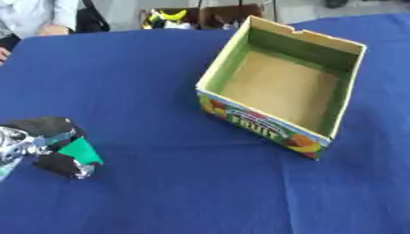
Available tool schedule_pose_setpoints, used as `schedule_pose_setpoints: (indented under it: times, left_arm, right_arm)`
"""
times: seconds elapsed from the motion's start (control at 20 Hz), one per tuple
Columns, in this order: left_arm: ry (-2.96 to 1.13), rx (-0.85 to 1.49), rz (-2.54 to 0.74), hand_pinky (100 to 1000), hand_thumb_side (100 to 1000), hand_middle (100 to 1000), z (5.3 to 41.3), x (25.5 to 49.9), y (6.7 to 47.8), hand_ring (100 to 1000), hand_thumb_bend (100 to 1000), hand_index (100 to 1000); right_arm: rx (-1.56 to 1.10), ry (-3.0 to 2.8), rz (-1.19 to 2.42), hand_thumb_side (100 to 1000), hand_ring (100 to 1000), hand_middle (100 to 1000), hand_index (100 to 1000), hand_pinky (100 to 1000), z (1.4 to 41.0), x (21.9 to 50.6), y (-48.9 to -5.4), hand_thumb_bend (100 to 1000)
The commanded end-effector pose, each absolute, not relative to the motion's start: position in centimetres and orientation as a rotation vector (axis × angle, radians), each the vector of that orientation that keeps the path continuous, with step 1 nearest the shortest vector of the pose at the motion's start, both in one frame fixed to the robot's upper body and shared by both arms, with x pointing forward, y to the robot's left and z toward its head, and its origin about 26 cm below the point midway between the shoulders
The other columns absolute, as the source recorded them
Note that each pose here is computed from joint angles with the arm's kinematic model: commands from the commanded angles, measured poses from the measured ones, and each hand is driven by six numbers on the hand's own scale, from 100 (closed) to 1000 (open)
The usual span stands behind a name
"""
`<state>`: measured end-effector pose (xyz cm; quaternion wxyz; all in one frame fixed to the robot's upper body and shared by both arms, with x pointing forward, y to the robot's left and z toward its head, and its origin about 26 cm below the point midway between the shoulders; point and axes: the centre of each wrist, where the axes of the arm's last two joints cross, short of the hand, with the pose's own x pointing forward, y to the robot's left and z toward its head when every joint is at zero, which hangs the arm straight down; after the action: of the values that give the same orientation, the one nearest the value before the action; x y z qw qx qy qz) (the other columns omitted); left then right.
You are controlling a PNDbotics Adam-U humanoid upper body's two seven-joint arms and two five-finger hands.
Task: Pick up objects on the table and place them in the box.
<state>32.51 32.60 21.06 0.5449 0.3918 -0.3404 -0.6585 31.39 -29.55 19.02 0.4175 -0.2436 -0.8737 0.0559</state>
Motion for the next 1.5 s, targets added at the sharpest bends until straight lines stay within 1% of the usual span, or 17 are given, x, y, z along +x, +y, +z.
schedule_pose_setpoints:
  times: [0.05,0.1,0.3,0.5,0.7,0.95,1.15,1.5]
  left_arm:
    - [-0.804,1.000,-1.543,299,649,481,22.8,32.2,33.0,457,170,754]
    - [-0.803,1.011,-1.541,284,646,480,23.0,32.2,33.0,449,143,752]
    - [-0.814,1.046,-1.539,247,657,482,23.8,32.1,32.8,430,100,748]
    - [-0.845,1.101,-1.537,234,681,479,25.3,31.8,32.5,423,100,747]
    - [-0.899,1.175,-1.545,232,704,479,27.6,31.5,31.8,422,100,746]
    - [-1.007,1.247,-1.577,226,708,486,31.0,31.7,30.3,420,100,744]
    - [-1.136,1.265,-1.608,219,709,479,33.8,32.5,28.2,415,100,743]
    - [-1.324,1.222,-1.667,204,700,466,37.2,35.0,23.9,405,100,740]
  right_arm:
    - [-0.631,-2.211,0.143,1000,894,754,896,872,19.7,31.2,-29.9,100]
    - [-0.632,-2.211,0.143,1000,894,754,896,872,19.7,31.2,-29.9,100]
    - [-0.634,-2.207,0.143,1000,895,755,895,873,19.6,31.2,-29.9,100]
    - [-0.636,-2.203,0.145,1000,895,754,895,873,19.5,31.1,-30.0,100]
    - [-0.637,-2.197,0.152,1000,895,754,896,873,19.3,31.1,-30.0,100]
    - [-0.635,-2.190,0.168,1000,895,754,896,873,19.2,31.1,-30.0,100]
    - [-0.624,-2.188,0.186,1000,895,754,896,873,19.0,31.1,-29.9,100]
    - [-0.603,-2.190,0.215,1000,895,754,896,873,19.0,31.2,-29.5,100]
